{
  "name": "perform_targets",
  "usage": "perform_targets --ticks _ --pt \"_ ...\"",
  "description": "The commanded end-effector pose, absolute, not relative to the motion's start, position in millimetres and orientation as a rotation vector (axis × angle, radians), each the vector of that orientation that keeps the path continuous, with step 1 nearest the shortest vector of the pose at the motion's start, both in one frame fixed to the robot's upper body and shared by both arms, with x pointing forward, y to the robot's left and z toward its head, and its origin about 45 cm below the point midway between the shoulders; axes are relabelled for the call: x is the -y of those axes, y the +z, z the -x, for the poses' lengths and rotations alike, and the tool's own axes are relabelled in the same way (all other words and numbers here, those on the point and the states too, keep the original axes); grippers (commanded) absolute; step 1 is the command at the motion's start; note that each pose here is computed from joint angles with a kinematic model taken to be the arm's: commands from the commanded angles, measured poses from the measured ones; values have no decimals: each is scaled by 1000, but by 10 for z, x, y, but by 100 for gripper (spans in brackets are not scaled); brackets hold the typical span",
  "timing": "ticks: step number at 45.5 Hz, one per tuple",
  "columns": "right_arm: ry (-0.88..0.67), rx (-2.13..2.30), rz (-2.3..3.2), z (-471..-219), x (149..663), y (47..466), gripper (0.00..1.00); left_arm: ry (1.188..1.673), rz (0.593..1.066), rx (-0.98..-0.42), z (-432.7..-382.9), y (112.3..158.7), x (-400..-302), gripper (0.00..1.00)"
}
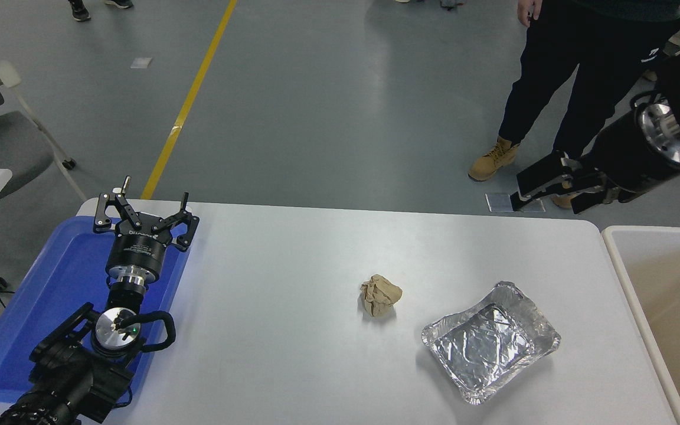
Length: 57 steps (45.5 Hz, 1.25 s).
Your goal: Pick up paper cup place in dustbin
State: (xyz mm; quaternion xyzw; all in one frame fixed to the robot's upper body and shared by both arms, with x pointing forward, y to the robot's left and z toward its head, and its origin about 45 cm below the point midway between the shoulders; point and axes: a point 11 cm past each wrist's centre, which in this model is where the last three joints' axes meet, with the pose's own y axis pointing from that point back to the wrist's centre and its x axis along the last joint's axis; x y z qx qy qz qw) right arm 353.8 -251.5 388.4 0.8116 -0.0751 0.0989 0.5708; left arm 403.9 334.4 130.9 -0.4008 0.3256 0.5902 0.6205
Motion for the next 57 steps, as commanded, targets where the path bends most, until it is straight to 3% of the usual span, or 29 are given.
perform_targets --ticks 1,27,57 --pt "148 153 -1971 -3360 2347 3852 100 1358 922 -749 -4037 1308 -3345 100" --pt "-23 194 -1860 -2837 3108 3697 100 1357 920 -749 -4037 1306 -3343 100" --pt "19 247 -1894 -2866 3114 3889 100 1359 921 -749 -4036 1304 -3349 100"
